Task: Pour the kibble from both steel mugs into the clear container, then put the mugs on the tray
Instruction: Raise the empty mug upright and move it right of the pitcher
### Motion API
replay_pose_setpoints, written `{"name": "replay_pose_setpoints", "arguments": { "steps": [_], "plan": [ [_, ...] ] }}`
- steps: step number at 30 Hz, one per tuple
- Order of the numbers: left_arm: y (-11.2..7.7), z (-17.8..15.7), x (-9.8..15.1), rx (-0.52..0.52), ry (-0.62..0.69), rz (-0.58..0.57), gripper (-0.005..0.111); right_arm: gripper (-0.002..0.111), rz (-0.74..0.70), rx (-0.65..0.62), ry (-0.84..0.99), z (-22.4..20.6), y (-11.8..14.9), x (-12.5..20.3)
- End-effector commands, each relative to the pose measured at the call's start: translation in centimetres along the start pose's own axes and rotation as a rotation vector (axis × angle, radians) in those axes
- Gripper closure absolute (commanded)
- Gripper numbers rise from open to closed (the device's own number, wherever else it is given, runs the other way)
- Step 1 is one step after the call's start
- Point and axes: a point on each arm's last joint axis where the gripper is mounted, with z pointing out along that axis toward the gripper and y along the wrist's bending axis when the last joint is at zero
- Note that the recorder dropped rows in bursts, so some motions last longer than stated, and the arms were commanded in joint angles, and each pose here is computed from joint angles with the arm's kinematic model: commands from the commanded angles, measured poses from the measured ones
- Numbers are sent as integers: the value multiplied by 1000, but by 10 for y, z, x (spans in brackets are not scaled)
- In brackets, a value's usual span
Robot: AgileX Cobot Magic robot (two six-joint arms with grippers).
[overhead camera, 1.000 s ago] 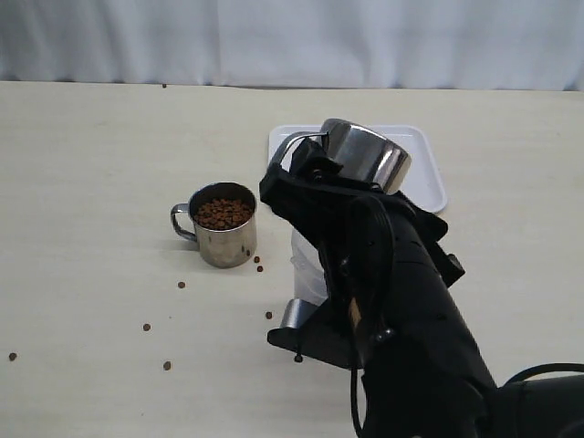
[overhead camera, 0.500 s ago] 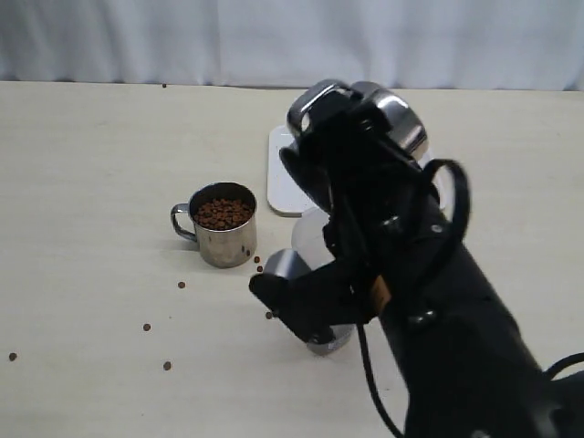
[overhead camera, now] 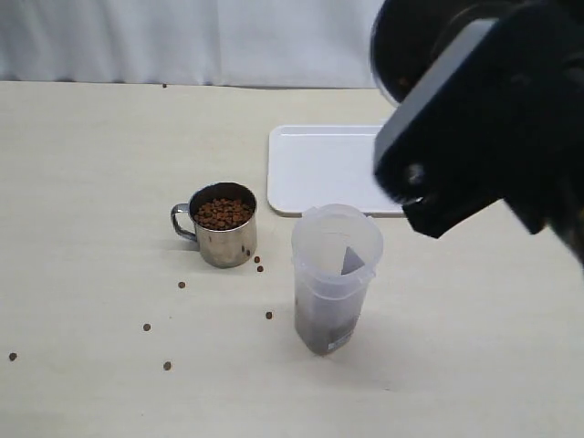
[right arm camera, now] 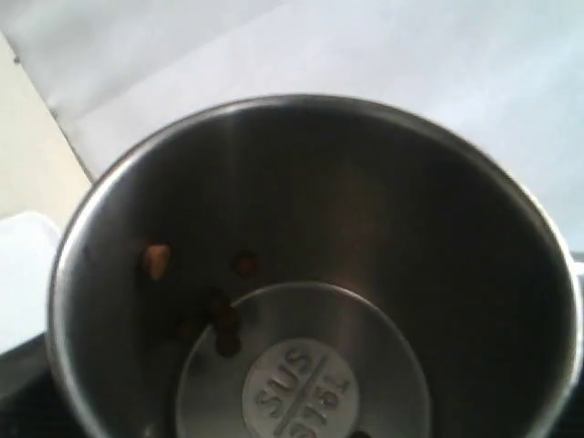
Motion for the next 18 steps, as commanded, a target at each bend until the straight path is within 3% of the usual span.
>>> {"name": "replay_pose_setpoints", "arguments": {
  "steps": [1,8,14,16,18],
  "plan": [
    [0,0,0,0,-11,-6,107,103,293,-24,8,-9,-24,14],
    [0,0,0,0,-11,-6,107,103,596,-93,27,-12,-27,65],
    [0,0,0,0,-11,-6,107,103,662,-131,77,-14,1,113],
    [0,0,0,0,-11,-6,107,104,819,-134,134,-13,8,126],
    [0,0,0,0,-11,-6,107,103,875,-133,178,-10,10,131]
  ]
}}
